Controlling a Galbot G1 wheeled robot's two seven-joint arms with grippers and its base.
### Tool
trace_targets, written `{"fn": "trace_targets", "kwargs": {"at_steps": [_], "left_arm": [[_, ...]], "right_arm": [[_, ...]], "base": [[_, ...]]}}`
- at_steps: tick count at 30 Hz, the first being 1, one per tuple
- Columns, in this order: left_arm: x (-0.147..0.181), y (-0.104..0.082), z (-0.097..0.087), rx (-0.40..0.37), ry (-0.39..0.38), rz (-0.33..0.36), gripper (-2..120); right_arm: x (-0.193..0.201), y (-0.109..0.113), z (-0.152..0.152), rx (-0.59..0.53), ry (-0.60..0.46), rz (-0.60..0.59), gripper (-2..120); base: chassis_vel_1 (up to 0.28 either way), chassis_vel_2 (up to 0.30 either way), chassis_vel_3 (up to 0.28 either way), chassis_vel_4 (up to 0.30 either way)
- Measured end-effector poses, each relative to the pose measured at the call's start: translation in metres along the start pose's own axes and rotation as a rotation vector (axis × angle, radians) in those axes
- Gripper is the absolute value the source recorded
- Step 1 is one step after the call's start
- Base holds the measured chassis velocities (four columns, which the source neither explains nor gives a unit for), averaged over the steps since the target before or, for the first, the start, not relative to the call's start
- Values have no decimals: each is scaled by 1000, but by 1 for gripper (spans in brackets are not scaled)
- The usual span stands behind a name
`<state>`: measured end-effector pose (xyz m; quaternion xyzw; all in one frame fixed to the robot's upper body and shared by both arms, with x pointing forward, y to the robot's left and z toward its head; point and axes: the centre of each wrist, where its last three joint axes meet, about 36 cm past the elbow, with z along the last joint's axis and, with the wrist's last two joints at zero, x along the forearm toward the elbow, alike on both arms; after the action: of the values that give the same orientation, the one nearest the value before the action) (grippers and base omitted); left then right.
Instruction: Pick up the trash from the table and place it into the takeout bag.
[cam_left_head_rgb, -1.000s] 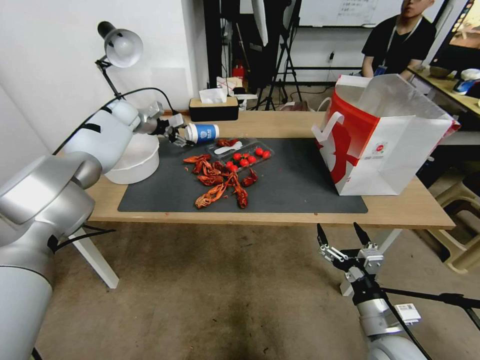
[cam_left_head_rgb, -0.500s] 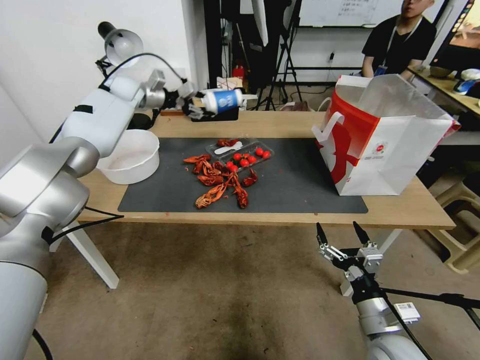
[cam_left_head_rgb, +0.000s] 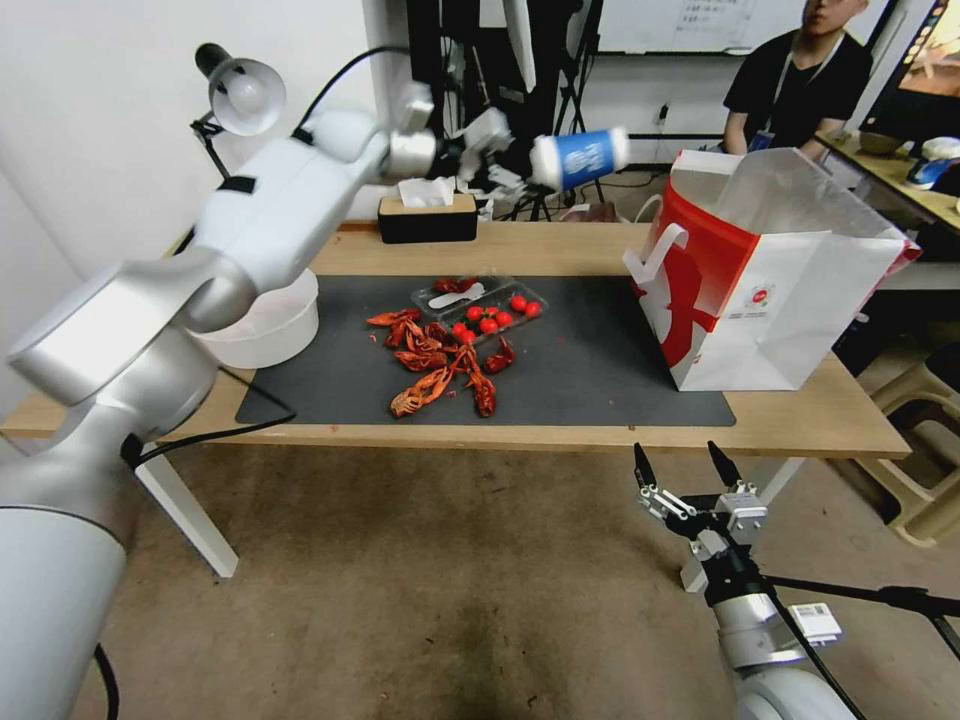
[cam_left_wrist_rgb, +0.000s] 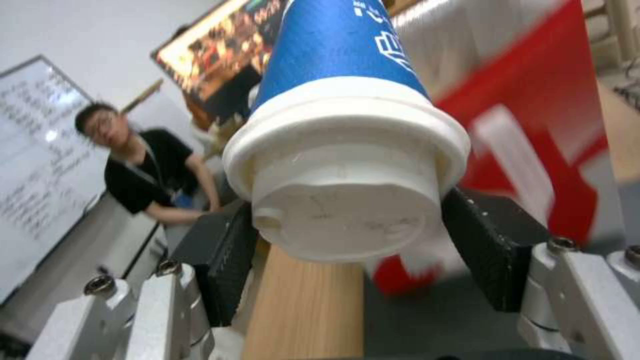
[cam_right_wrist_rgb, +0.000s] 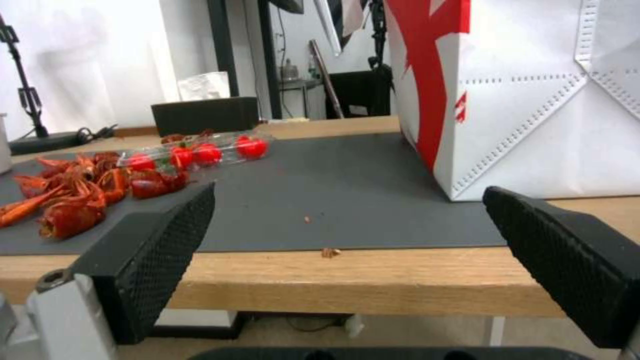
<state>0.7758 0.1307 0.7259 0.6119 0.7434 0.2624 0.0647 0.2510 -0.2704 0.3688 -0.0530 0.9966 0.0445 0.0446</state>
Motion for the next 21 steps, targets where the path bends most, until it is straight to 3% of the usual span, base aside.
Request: {"fn": "trace_targets", "kwargs": {"at_steps": [3,4,7,13,21], "left_arm": [[-43,1,-35,-20,-38,17,65],[-43,1,-35,-20,-38,17,65],[-87,-8,-67,-40,-66,41,65],[-100,-13,-73,-58,-49,9,65],[-105,-21,-58,-67,-16,-87,64]], "right_arm": [[1,0,0,-2,-1,2,100],[1,0,0,-2,-1,2,100],[2,0,0,-3,-5,3,100],[4,-2,0,-5,-4,8,100],[8,-7,0,-7,-5,16,100]], "base": [[0,0,0,0],[0,0,0,0],[0,0,0,0],[0,0,0,0],[0,0,0,0]]}}
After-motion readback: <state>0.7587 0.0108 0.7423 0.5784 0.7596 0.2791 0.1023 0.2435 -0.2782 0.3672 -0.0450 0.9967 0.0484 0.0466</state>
